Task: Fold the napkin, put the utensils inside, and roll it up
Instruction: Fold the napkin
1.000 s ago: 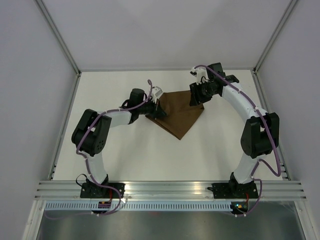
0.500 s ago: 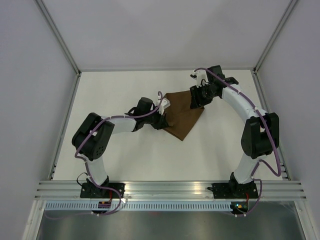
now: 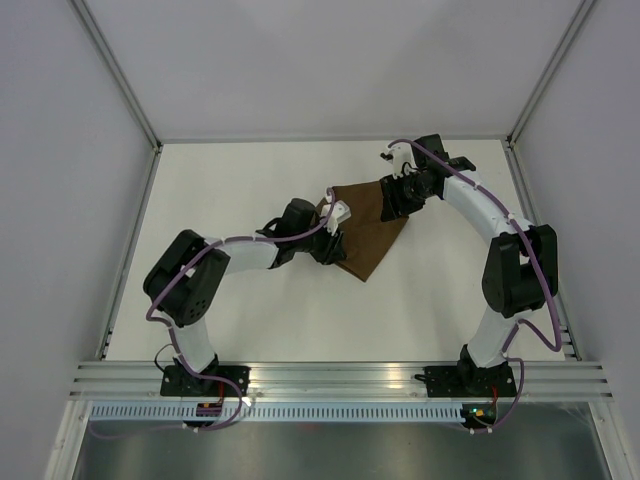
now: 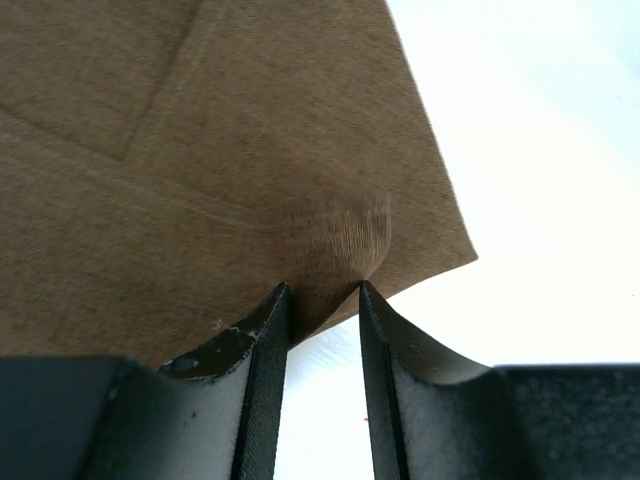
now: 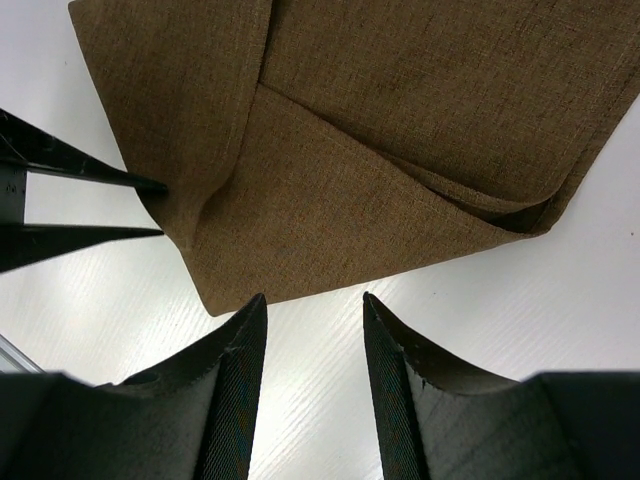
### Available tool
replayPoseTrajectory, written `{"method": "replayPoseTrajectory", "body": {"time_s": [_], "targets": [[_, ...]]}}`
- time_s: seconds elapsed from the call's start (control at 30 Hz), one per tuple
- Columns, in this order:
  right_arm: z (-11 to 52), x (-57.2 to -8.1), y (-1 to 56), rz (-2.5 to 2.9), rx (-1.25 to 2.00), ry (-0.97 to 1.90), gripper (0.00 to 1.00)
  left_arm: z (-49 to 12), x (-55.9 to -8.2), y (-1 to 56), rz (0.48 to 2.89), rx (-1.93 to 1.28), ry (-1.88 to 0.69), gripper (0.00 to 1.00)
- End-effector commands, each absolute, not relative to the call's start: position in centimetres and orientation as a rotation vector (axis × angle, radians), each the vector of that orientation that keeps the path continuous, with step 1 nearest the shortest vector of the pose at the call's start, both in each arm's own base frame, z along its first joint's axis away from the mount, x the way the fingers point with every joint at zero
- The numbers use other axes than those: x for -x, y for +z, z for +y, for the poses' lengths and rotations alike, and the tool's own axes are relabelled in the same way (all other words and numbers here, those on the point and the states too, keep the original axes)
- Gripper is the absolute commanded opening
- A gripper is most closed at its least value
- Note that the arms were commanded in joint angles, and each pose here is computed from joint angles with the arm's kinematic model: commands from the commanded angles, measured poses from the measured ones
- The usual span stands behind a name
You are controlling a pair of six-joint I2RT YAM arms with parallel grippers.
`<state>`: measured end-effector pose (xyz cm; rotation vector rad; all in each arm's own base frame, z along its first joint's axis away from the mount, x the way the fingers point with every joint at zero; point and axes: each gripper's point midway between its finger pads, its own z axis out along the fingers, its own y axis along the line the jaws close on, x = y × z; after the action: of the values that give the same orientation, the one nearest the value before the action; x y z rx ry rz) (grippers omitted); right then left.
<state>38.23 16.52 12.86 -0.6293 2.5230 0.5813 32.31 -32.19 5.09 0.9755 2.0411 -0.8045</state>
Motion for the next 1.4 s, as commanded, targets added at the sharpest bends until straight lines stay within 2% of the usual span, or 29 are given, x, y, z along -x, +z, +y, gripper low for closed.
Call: {"method": "replayPoseTrajectory", "body": {"time_s": [0.0, 0.67, 0.9, 1.13, 1.23, 1.37], "targets": [[16.2, -38.6, 13.6, 2.496, 0.619, 0.550, 0.49, -33.6, -32.2, 7.5, 1.936, -1.033, -0.796, 0.40], [16.0, -38.1, 11.6, 2.558, 0.619, 0.547, 0.49, -36.7, -31.0, 5.5, 1.969, -1.071, -0.937, 0.46], [15.7, -38.2, 11.4, 2.569, 0.616, 0.525, 0.48, -37.4, -31.6, 7.4, 1.922, -1.051, -0.959, 0.49], [15.0, -38.0, 11.5, 2.579, 0.596, 0.482, 0.48, -37.6, -35.1, 15.3, 1.795, -0.900, -0.917, 0.55], [14.6, -37.3, 10.6, 2.607, 0.595, 0.461, 0.48, -34.9, -38.7, 17.5, 1.817, -0.727, -0.803, 0.56], [14.1, -36.4, 8.4, 2.670, 0.582, 0.450, 0.48, -28.4, -43.7, 16.9, 1.962, -0.449, -0.592, 0.55]]}}
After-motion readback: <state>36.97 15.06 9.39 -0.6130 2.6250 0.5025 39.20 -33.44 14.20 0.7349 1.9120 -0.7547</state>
